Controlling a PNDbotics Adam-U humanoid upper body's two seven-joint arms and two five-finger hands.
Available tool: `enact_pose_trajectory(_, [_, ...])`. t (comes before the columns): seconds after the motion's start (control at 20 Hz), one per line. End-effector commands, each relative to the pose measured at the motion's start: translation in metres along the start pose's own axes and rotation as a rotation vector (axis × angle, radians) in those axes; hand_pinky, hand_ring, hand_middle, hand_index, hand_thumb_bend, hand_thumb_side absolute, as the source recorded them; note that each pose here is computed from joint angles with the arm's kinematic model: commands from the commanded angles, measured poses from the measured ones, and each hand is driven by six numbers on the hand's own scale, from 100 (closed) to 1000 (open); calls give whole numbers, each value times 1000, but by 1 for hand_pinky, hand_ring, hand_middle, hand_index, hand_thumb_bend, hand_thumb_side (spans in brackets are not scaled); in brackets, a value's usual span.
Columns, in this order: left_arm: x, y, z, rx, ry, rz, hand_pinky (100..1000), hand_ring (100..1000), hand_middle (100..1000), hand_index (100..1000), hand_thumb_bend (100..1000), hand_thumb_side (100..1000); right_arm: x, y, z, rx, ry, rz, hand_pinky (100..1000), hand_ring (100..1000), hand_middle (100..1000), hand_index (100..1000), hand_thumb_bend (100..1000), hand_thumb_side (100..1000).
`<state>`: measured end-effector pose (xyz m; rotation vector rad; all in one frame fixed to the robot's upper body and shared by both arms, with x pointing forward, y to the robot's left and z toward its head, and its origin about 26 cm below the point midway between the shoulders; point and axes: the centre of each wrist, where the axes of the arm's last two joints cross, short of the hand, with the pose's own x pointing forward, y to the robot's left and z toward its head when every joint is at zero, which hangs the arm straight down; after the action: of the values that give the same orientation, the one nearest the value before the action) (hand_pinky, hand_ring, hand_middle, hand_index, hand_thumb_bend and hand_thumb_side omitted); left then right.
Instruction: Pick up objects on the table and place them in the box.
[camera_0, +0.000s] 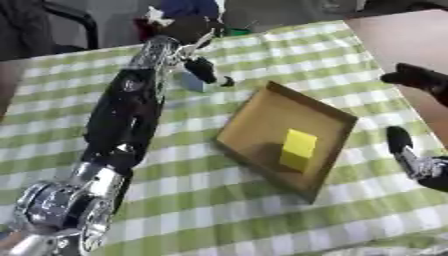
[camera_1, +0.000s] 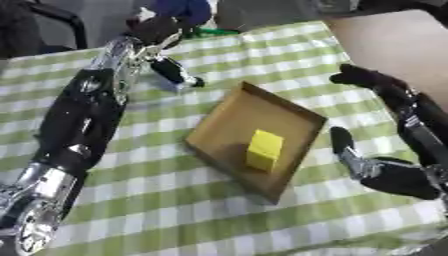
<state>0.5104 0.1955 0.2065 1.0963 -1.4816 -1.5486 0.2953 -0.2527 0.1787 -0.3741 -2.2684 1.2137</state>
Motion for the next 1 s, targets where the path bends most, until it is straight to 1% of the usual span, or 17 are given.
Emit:
enact_pose_trajectory(0.05, [-28,20,6,10,38,-17,800,726,748,892,684,344,5,-6,-2,0,-21,20,918,893,841,1000,100,493])
enact_pose_trajectory(0.2, [-43,26,10,-2,56,-14,804,729,749,892,664,299,5,-6,-2,4,-19,22,918,893,841,1000,100,493])
enact_pose_trajectory(0.25, [-47,28,11,-3,63,-12,800,726,745,889,640,274,5,-6,-2,5,-19,22,918,893,841,1000,100,494])
enact_pose_trajectory(0.35, [-52,28,13,-6,73,4,798,724,742,886,619,251,5,-5,-2,7,-20,22,917,893,841,1000,100,494])
enact_pose_trajectory(0.5, [-56,26,14,-29,67,23,799,726,742,884,604,230,5,-6,-2,10,-21,24,917,893,841,1000,100,493])
enact_pose_trajectory(0.7, [-58,24,13,-77,35,43,803,730,741,880,587,210,5,-6,-3,14,-24,25,917,893,841,1000,100,496])
enact_pose_trajectory(0.8, [-60,24,13,-98,23,48,803,730,739,878,563,190,5,-6,-3,17,-27,25,917,893,841,1000,100,496])
enact_pose_trajectory(1.0, [-62,23,14,-120,17,57,806,732,739,877,543,177,5,-6,-4,20,-28,26,917,893,840,1000,100,502])
